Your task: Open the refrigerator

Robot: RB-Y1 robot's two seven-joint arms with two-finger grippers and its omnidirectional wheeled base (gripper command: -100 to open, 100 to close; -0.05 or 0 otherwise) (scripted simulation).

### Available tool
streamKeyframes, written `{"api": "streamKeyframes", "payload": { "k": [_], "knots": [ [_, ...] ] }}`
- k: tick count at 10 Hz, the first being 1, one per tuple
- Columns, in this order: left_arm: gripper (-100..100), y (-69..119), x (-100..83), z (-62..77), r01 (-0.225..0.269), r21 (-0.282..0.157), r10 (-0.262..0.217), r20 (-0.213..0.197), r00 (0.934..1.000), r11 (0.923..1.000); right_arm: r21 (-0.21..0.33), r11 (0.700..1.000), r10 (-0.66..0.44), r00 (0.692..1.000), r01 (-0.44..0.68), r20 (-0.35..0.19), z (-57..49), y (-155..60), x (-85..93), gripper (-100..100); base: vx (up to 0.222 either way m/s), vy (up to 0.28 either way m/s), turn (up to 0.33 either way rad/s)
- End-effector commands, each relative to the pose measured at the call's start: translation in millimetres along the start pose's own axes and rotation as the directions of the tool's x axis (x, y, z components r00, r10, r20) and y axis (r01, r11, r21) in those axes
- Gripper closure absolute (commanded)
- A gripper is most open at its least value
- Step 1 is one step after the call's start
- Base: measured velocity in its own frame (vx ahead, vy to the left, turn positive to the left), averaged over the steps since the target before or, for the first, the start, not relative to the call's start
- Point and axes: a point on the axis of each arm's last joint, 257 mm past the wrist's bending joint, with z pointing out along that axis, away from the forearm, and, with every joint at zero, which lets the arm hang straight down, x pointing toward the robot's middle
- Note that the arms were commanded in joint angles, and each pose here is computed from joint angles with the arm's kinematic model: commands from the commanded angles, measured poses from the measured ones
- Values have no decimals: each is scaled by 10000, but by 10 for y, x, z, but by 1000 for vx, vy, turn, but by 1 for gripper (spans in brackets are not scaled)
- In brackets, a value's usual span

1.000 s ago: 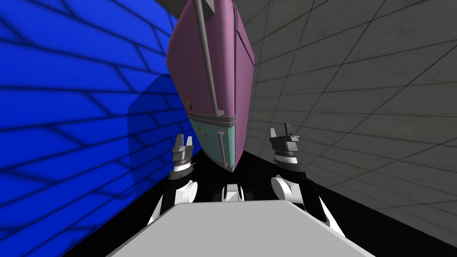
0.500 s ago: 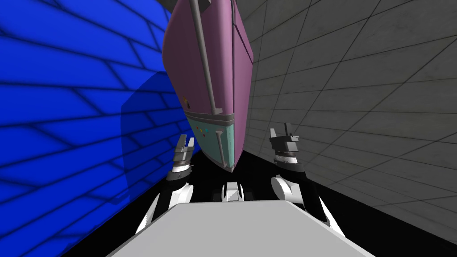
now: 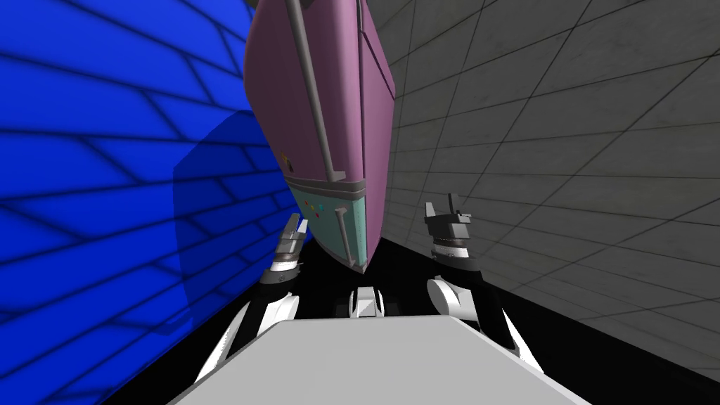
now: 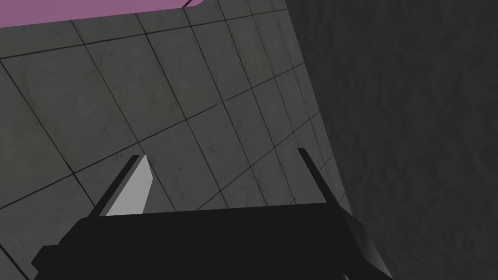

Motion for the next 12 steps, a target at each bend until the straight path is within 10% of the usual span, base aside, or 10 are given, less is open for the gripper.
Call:
{"api": "streamKeyframes", "payload": {
  "k": [1, 12],
  "knots": [
    [-100, 105, 19, -19, -314, -558, 296, -321, 9990, 9980, 0, 10000, 0, 10000, 0, 0, 0, 0, 0, 0, 42, -22, -50],
    [-100, 444, 39, -172, -1657, -2291, 1316, -1570, 9788, 9592, 0, 10000, 0, 10000, 0, 0, 0, 0, 0, 0, 34, -22, -44]
  ]
}}
